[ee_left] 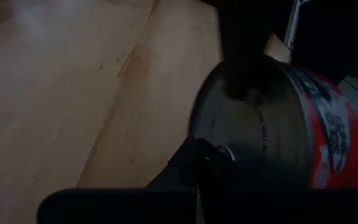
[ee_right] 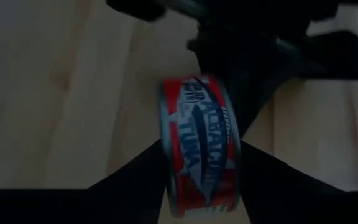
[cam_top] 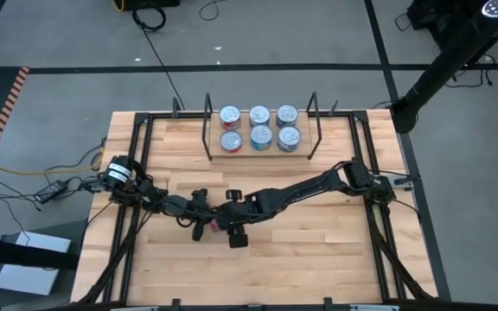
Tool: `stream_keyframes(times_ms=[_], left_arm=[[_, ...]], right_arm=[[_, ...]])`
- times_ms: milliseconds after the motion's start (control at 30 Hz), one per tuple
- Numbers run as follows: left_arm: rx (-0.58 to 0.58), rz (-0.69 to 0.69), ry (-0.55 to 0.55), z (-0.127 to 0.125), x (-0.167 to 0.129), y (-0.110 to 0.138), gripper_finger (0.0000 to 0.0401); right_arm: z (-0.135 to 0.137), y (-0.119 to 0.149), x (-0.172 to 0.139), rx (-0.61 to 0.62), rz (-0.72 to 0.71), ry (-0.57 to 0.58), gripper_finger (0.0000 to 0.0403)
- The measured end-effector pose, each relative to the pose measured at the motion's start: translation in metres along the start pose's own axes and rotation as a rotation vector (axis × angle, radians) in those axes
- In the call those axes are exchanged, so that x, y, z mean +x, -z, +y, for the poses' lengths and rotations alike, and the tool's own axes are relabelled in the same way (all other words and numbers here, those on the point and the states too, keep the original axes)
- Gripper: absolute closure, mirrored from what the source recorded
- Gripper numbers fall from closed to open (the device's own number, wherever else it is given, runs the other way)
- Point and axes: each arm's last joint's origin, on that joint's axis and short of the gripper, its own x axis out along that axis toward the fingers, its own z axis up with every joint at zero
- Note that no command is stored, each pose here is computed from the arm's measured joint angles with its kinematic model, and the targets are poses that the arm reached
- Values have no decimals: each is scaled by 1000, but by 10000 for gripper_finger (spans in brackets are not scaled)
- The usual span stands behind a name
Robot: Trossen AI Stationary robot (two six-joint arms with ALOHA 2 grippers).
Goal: Stack canned seafood by type on shelf
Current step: Stack the red tuna can on top of the other red tuna can
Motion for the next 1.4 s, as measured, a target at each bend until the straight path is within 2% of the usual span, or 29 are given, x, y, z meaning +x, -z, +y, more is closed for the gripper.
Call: stream_keyframes(times_ms=[167, 267, 500, 533, 667, 800, 1033, 1400], left_arm=[[0, 0, 0, 0, 0, 0, 398], [-2, -3, -5, 0, 0, 0, 398], [-26, -22, -35, 1, 0, -1, 398], [-15, -13, -30, 1, 0, 0, 398], [-14, -12, -28, 1, 0, 0, 398], [-10, -12, -29, 1, 0, 0, 398], [-4, -12, -28, 1, 0, 0, 398], [0, -11, -20, 1, 0, 0, 398]], right_arm=[[0, -1, -3, -12, -6, 17, 245], [-1, -2, -9, -27, -2, 44, 249], [-7, -10, -43, -122, 29, 180, 246], [-11, -11, -48, -144, 35, 247, 246], [-41, -17, -65, -187, 45, 517, 247], [-64, -20, -71, -234, 61, 629, 247], [-118, -23, -70, -320, 73, 744, 247], [-174, -18, -61, -349, 79, 740, 247]])
